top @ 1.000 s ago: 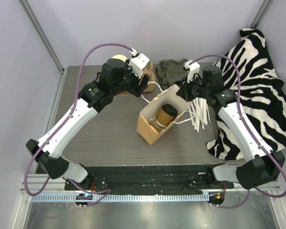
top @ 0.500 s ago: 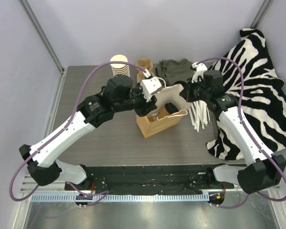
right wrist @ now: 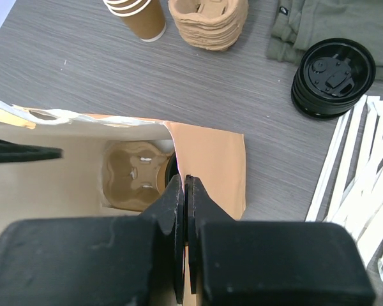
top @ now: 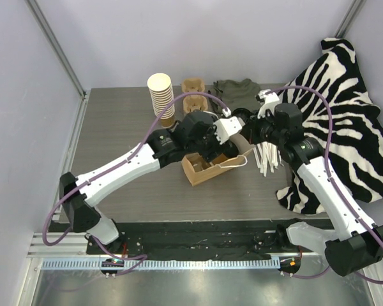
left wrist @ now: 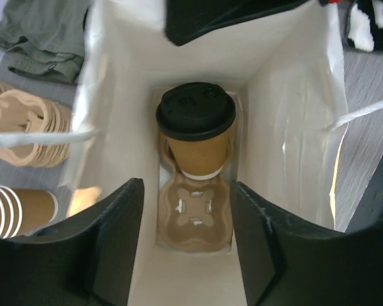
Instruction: Pack the takeout coffee
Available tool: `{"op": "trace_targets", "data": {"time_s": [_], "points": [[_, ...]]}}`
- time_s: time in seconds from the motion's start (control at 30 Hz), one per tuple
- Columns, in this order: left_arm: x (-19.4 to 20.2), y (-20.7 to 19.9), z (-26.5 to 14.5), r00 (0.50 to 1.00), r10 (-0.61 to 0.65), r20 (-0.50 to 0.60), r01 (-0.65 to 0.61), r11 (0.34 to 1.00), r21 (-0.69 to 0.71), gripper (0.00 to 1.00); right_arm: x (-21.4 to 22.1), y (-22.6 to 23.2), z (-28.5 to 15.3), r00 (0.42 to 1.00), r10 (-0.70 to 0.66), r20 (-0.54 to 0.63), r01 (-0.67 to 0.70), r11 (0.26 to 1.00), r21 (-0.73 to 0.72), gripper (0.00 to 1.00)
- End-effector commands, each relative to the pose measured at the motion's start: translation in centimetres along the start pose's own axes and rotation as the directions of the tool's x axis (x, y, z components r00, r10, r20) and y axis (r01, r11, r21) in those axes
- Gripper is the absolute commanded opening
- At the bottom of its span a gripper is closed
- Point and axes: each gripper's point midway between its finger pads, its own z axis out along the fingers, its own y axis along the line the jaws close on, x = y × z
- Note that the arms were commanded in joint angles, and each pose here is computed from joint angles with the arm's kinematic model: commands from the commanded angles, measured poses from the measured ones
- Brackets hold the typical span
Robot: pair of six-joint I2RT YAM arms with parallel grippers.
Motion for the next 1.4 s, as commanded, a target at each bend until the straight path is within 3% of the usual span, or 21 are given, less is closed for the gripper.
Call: {"op": "trace_targets", "data": {"time_s": [0.0,0.27,0.47,0.9,1.13,1.37], "points": [[-1.4,0.1,1.1,0.992,0.104,0.071,-0.1,0.994,-0.052,0.62,-1.6,0.8,-0.5,0.997,0.011,0.078,-0.01,1.0,-0.016,0.01],[0.4,-0.4,4.4,0.99,0.139,0.023,-0.138,0.989,-0.048,0.77,-1.3,1.1,-0.4,0.997,0.024,0.067,-0.022,0.999,-0.03,0.01],[2.2,-0.3,6.0,0.992,0.127,-0.023,-0.129,0.99,-0.062,0.8,-1.3,1.2,-0.4,0.998,0.023,0.065,-0.021,0.999,-0.034,0.01],[5.0,0.7,10.3,0.995,0.079,-0.054,-0.082,0.995,-0.059,0.84,-0.5,1.4,-0.3,0.999,0.039,0.036,-0.038,0.998,-0.046,0.01],[5.7,0.1,12.4,0.997,0.081,-0.006,-0.081,0.997,-0.015,0.8,-0.3,1.4,-0.2,0.999,0.046,0.027,-0.044,0.998,-0.046,0.01],[7.9,-0.9,13.5,0.996,0.087,-0.033,-0.085,0.995,0.049,0.75,-0.3,1.2,-0.1,0.999,0.04,0.027,-0.039,0.999,-0.038,0.01]]}}
